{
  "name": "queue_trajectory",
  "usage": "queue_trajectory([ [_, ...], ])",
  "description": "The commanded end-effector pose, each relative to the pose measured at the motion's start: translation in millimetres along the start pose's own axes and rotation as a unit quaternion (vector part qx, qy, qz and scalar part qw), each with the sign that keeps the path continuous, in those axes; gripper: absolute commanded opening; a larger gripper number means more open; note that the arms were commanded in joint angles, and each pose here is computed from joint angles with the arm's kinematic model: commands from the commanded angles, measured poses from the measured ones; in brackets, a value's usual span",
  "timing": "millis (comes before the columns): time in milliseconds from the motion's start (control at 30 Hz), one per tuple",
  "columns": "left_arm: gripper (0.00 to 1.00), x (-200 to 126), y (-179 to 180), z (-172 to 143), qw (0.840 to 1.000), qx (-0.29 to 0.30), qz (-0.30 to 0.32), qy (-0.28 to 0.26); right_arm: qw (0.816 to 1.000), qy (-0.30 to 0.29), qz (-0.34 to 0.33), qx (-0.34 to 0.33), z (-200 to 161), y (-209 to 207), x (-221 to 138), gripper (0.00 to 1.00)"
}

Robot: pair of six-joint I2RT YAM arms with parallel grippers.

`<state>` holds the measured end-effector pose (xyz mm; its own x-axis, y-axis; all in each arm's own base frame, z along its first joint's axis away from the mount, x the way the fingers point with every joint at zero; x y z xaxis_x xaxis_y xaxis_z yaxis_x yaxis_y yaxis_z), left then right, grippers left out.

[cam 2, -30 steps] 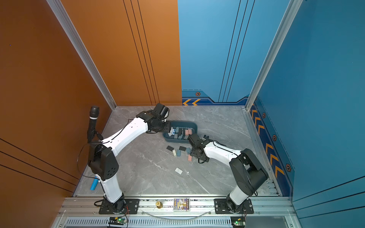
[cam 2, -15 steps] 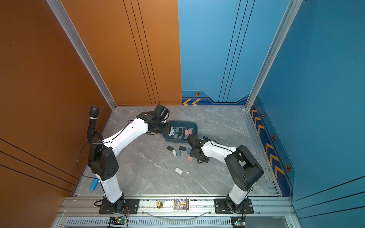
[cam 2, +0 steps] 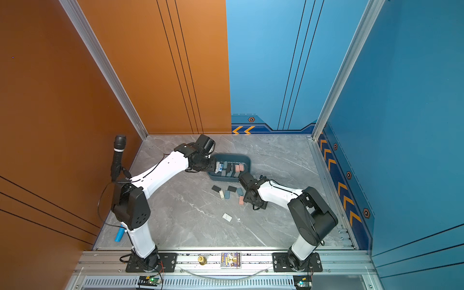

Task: Put the eraser in the storage box
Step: Pick up the eraser from the center of the board.

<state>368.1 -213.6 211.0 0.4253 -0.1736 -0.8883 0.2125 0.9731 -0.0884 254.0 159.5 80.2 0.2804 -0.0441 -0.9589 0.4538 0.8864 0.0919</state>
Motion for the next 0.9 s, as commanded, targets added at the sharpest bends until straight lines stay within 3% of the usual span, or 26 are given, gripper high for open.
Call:
queue_trajectory([
  [0, 0.56, -13.3, 3.6, -1.7, 1.000, -0.005, 0.010, -0.012, 1.000, -0.010, -0.029, 0.000, -2.2, -14.9, -3.7, 0.68],
  [433, 0.53, -12.7, 5.6, -5.1, 1.000, -0.007, 0.015, -0.009, 1.000, -0.014, -0.013, -0.010, 8.3, -11.6, -2.8, 0.52],
  [867, 0.50, -13.3, 8.2, -10.2, 1.000, -0.009, 0.019, -0.006, 1.000, 0.004, 0.010, -0.019, 13.0, -5.8, 7.1, 0.47],
])
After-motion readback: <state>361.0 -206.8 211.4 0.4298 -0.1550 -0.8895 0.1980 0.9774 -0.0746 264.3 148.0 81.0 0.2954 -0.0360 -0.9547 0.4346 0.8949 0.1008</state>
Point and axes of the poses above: each gripper's point midway between its finger pads, its own x axis out along the fingers, its own y axis along the line the jaws close on, z = x × y, the point moved 6 cm from there along -x, back along the fingers, and after that the axes turned 6 degrees about x, right-handed, at the moved point
